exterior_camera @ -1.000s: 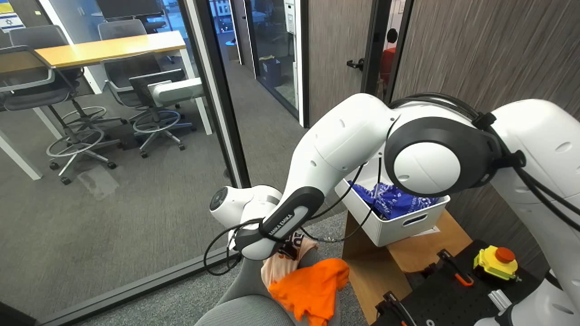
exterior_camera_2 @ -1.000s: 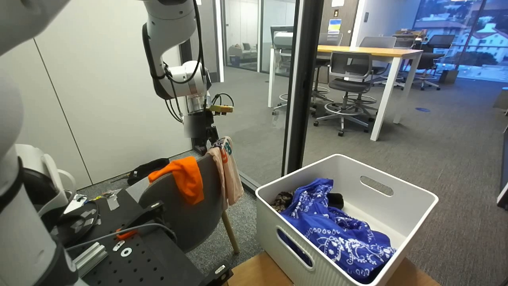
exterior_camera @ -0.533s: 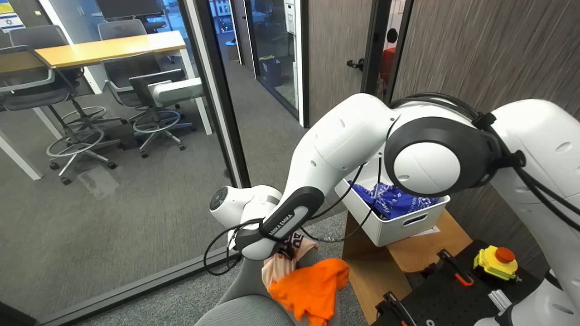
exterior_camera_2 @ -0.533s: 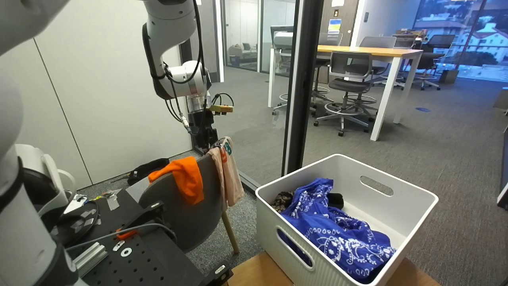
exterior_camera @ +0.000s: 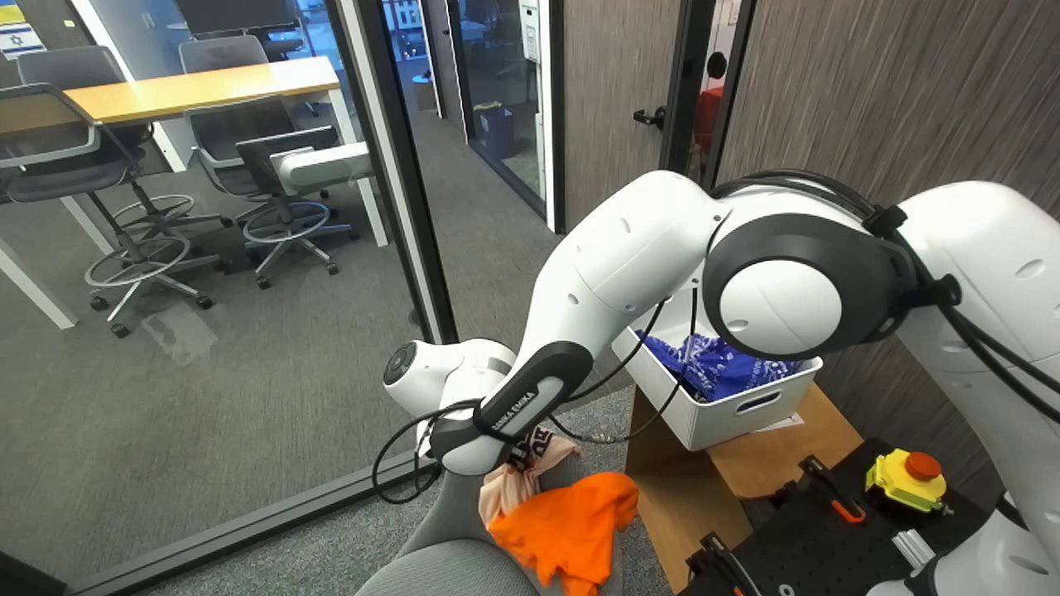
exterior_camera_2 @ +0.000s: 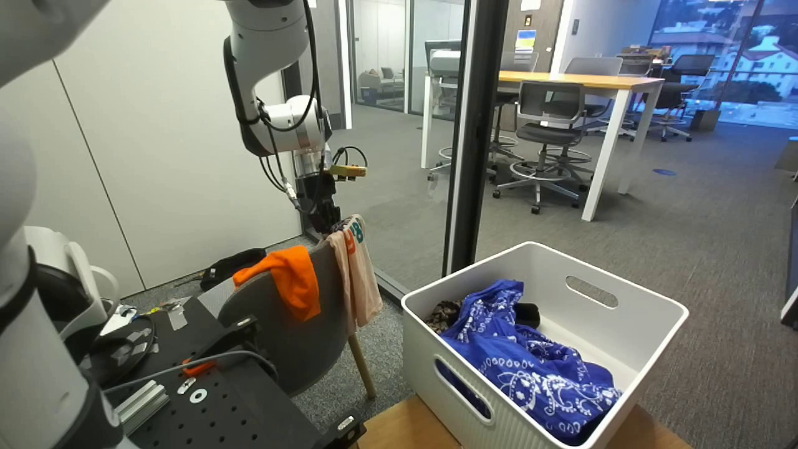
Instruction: Put the beige shirt in the box
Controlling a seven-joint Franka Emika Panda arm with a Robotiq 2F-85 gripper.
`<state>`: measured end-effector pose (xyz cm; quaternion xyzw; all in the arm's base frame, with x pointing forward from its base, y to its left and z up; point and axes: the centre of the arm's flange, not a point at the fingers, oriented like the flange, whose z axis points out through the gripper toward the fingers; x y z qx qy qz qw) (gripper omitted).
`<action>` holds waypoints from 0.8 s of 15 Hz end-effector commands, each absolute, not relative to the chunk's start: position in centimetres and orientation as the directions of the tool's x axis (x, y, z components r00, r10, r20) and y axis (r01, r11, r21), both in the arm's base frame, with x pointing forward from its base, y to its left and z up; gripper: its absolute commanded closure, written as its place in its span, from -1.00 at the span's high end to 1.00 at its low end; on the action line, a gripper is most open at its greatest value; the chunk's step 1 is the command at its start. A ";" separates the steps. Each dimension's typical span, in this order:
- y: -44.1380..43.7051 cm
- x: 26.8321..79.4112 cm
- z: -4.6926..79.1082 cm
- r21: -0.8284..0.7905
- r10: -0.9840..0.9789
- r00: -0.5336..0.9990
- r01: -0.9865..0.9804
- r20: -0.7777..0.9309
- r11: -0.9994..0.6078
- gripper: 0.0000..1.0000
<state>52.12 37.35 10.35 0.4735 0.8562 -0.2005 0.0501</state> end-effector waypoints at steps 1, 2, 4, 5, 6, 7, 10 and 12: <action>36.1 52.3 10.3 -0.290 0.781 -0.550 0.831 -0.297 0.475 -0.71; 36.1 52.3 10.2 -0.291 0.778 -0.551 0.830 -0.301 0.475 -0.71; 35.9 52.5 10.3 -0.297 0.766 -0.554 0.829 -0.326 0.474 -0.71; 35.8 52.6 10.4 -0.302 0.757 -0.556 0.829 -0.343 0.471 -0.73; 35.6 52.8 10.5 -0.305 0.747 -0.556 0.829 -0.366 0.468 -0.75; 35.5 52.9 10.7 -0.313 0.732 -0.556 0.830 -0.394 0.462 -0.77; 35.4 53.0 11.1 -0.345 0.691 -0.561 0.827 -0.456 0.444 -0.75; 35.4 53.0 11.5 -0.366 0.671 -0.560 0.827 -0.486 0.426 -0.77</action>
